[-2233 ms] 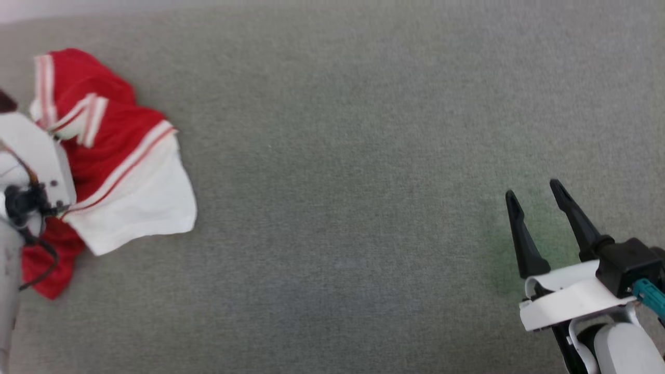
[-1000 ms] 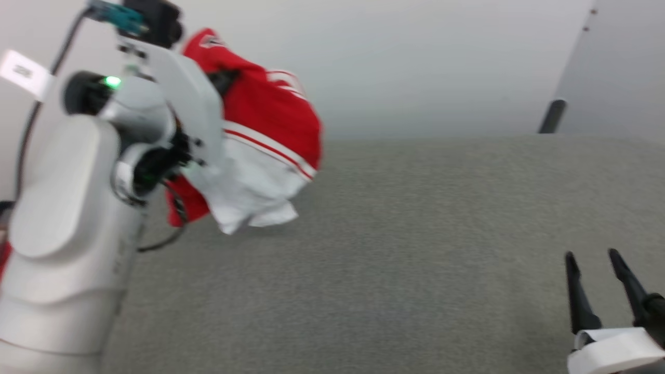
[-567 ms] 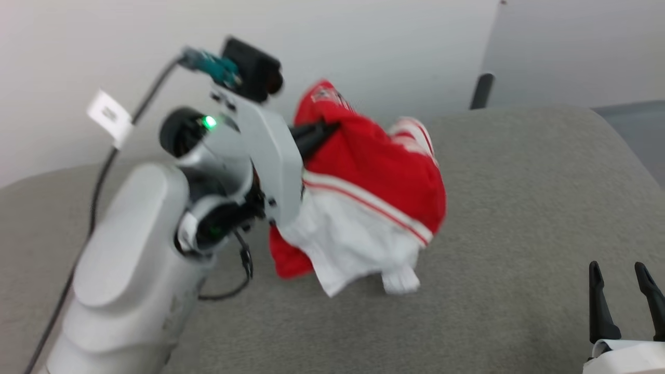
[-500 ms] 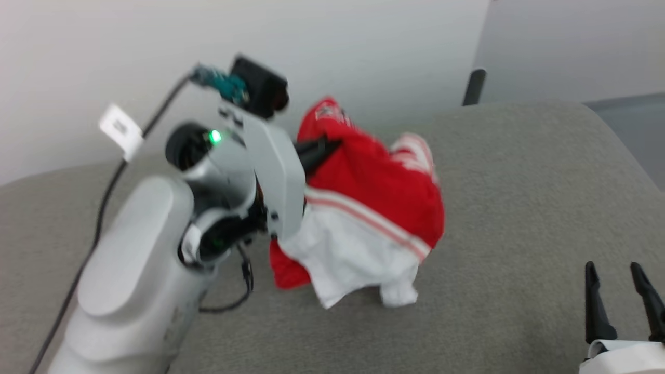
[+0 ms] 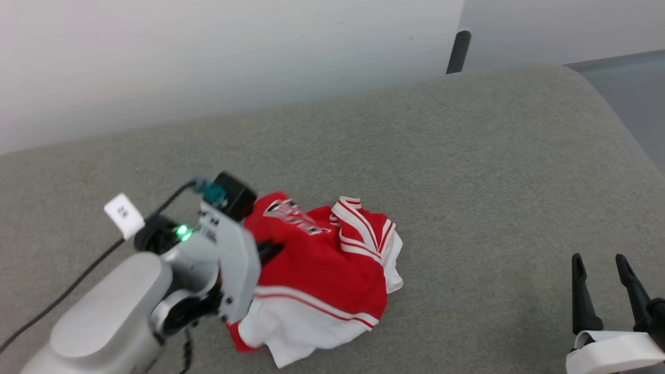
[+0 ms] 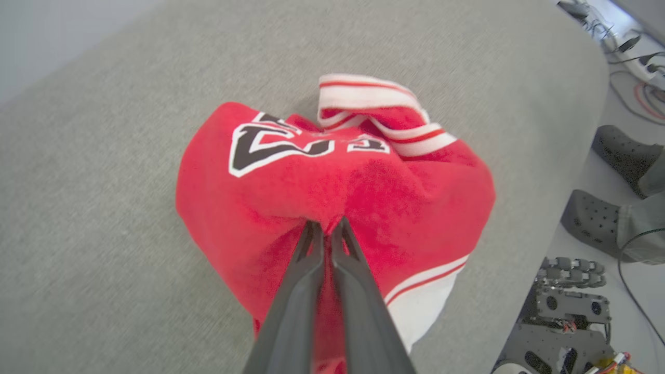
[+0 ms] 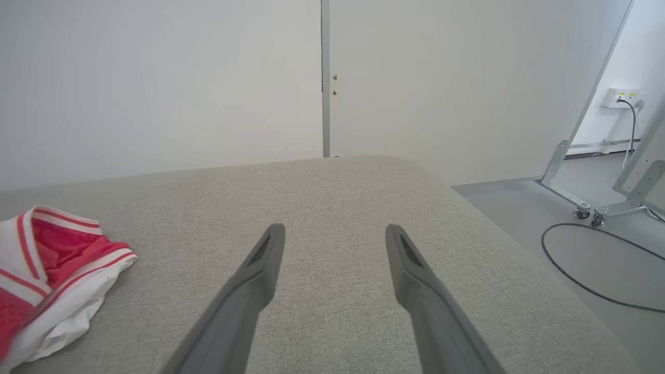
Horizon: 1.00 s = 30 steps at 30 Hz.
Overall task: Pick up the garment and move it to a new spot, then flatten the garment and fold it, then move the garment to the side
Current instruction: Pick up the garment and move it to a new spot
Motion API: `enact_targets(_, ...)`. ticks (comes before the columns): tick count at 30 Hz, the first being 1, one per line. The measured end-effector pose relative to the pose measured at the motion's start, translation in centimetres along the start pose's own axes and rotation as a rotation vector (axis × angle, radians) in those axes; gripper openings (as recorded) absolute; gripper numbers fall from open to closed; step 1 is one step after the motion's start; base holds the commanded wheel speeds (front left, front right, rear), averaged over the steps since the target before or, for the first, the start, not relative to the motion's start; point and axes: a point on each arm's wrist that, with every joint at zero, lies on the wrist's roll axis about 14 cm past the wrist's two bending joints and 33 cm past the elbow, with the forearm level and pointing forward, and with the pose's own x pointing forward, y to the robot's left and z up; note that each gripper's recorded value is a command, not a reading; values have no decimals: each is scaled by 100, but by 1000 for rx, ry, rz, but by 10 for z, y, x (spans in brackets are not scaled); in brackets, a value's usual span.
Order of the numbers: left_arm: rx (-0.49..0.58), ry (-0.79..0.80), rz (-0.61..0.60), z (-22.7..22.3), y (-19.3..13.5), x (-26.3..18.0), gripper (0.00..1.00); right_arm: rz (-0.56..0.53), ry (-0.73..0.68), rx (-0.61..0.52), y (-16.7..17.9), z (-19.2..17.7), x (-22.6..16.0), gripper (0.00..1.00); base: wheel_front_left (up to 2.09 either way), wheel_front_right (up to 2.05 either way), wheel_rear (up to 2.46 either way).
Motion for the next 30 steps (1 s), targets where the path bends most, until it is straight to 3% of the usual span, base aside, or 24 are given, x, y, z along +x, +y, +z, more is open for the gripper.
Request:
enact_targets(4, -34, 80, 58, -38, 24, -4, 8, 30, 7, 3, 11, -3, 6, 100, 0, 0, 0)
enact_targets(8, -58, 107, 107, -53, 40, -8, 49, 67, -1, 5, 21, 0, 13, 100, 0, 0, 0)
enact_targets(9, -66, 99, 119, -53, 43, -10, 78, 74, 1, 5, 23, 0, 14, 100, 0, 0, 0)
enact_targets(11, -74, 90, 129, -51, 44, -13, 100, 87, -6, 5, 26, 3, 14, 100, 0, 0, 0)
enact_targets(20, -53, -11, 219, -38, 52, -45, 100, 155, -41, 3, 42, 17, 9, 100, 0, 0, 0)
enact_targets(30, -13, -321, 430, -13, 79, -108, 100, 246, -99, 27, 69, 31, -1, 100, 0, 0, 0)
